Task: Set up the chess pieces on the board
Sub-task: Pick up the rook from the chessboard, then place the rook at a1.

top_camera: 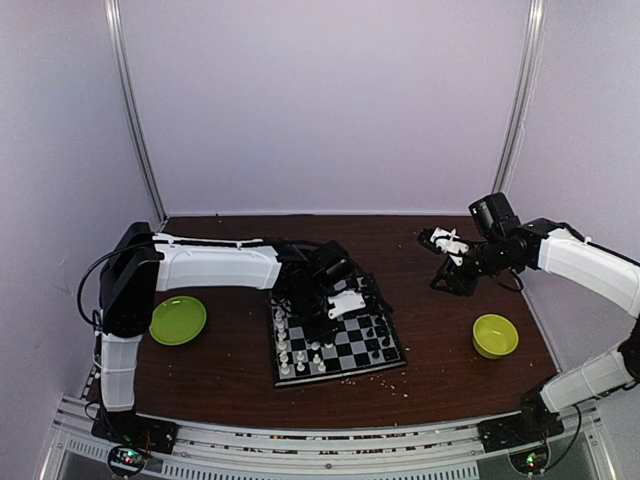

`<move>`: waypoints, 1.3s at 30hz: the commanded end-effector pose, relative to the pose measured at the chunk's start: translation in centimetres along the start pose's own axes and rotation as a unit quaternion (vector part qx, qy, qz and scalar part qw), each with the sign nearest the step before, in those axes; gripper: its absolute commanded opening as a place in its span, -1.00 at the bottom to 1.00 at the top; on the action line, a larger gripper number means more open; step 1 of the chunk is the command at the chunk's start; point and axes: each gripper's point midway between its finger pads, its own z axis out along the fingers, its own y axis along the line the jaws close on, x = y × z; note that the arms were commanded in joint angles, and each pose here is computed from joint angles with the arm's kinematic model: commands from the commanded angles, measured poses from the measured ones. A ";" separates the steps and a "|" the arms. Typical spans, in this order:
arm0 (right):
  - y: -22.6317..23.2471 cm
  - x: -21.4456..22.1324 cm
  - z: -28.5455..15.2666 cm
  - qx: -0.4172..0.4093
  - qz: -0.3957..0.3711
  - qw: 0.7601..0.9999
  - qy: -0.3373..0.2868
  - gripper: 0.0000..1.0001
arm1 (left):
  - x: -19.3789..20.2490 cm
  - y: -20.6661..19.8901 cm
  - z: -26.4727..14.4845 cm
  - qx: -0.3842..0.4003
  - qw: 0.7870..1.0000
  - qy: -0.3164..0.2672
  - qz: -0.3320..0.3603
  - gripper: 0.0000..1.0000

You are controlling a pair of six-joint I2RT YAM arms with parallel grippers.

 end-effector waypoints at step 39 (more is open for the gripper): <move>-0.5 1.7 2.0 -0.007 0.007 0.999 0.048 -0.28 | 5.8 17.1 -10.1 -0.086 0.973 -0.041 -0.211 -0.88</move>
